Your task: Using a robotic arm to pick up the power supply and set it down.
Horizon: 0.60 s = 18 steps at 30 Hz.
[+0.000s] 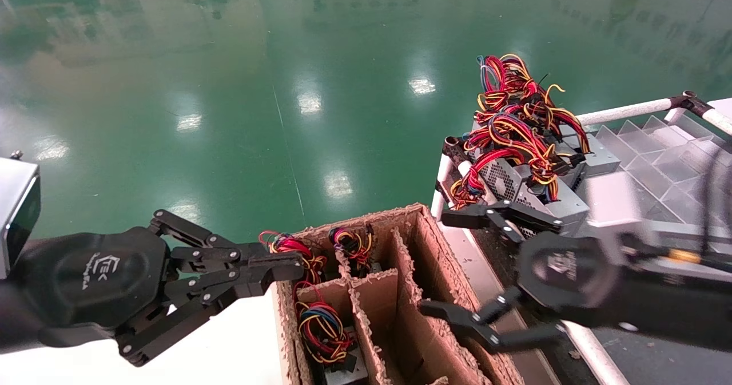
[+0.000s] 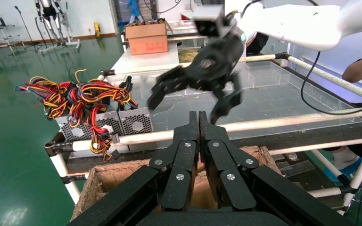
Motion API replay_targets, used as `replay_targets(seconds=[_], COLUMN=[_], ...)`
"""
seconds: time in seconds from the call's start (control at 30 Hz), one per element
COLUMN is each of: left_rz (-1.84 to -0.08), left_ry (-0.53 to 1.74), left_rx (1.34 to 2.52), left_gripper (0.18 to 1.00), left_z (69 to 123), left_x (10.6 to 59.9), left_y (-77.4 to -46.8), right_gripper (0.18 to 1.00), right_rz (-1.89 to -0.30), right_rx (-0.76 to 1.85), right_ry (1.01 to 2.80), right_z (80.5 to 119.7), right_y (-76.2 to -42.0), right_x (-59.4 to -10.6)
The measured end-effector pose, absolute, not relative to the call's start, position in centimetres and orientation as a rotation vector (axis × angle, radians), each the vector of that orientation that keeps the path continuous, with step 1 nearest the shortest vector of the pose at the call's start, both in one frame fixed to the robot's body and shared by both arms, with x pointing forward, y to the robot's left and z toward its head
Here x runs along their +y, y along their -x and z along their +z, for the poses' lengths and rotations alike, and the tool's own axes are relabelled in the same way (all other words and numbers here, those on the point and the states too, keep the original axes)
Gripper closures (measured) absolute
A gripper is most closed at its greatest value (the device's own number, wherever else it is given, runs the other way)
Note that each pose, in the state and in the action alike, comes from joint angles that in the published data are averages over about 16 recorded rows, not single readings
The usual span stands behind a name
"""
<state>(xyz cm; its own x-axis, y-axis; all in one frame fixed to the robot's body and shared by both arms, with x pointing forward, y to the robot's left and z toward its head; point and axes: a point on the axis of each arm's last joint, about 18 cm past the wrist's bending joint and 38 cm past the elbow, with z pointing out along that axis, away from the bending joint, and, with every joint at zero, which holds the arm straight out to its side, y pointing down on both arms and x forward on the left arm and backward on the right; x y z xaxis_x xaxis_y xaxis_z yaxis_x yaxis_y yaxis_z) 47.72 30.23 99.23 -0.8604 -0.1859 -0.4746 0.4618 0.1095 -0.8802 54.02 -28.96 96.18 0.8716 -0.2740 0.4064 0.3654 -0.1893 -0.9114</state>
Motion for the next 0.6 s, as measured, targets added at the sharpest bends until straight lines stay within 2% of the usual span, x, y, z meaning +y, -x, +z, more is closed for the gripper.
replay_targets(seconds=[0.3,0.6], left_rz=[-1.801,-1.801], left_ry=[-0.268,-0.268], left_rx=[1.919,1.919], left_gripper=[0.979,0.932], left_z=[99.2,99.2], left_x=[30.2,30.2], left_y=[-47.7,-47.7], right_gripper=[0.178,0.178], right_rz=[-0.510,-0.428], right_rx=[-0.026,-0.062], right_ry=[1.763,1.853], right_z=[93.7,91.2], right_y=[-59.1,-62.0], right_x=[-25.7,-22.0])
